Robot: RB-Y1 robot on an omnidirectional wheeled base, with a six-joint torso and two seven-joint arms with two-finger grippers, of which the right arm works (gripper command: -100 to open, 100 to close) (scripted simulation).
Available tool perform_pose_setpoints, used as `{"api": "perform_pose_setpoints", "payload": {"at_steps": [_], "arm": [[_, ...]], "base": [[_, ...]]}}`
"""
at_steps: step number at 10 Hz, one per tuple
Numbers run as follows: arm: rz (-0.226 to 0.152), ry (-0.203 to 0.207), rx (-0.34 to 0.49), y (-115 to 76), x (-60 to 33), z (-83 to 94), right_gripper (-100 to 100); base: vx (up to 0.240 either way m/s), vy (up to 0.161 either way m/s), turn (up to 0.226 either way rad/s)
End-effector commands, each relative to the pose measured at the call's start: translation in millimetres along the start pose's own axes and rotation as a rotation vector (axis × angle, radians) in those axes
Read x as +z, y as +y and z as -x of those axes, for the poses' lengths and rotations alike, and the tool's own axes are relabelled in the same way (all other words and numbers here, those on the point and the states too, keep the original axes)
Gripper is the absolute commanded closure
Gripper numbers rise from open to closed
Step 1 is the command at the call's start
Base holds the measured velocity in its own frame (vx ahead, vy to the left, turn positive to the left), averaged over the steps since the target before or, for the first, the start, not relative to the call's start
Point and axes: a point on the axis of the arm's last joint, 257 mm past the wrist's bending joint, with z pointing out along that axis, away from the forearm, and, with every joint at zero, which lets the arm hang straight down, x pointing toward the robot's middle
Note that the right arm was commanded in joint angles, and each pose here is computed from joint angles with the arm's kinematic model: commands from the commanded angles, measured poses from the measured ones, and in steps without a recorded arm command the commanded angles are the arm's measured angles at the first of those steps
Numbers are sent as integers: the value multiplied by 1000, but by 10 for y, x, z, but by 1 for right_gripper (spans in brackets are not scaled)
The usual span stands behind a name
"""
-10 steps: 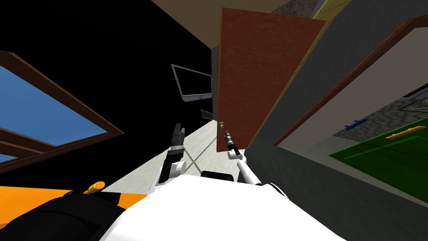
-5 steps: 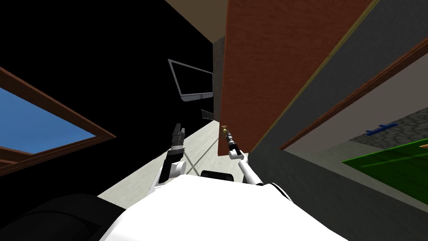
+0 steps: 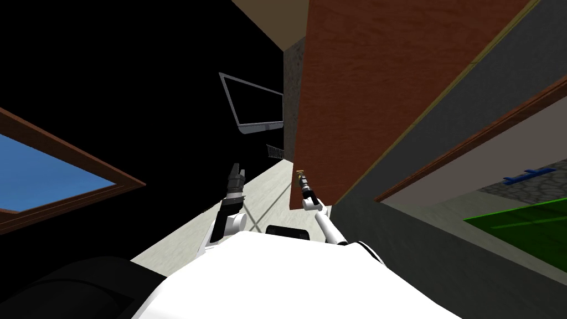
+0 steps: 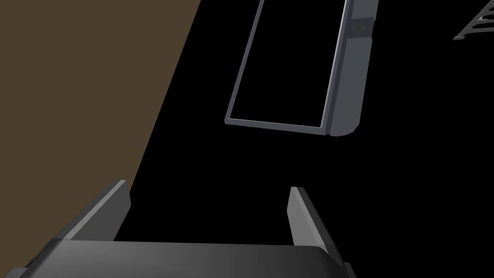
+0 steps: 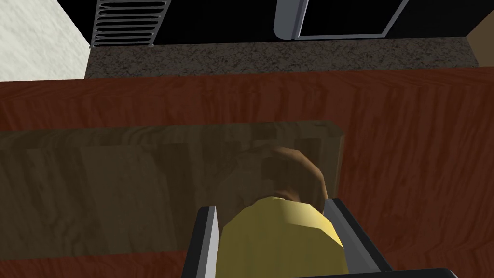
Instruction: Push the door open
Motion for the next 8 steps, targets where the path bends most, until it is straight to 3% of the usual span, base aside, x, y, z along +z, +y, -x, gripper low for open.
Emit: {"api": "perform_pose_setpoints", "payload": {"at_steps": [1, 4, 5, 8], "arm": [[-9, 0, 0, -43, -19, 0, 100], [-9, 0, 0, -43, -19, 0, 100], [-18, -21, -8, -79, -33, 145, 100], [-19, -46, -11, -73, -30, 296, 100]], "base": [[-36, -13, 5], [-16, -3, -4], [99, 75, -52], [121, 127, -70]]}}
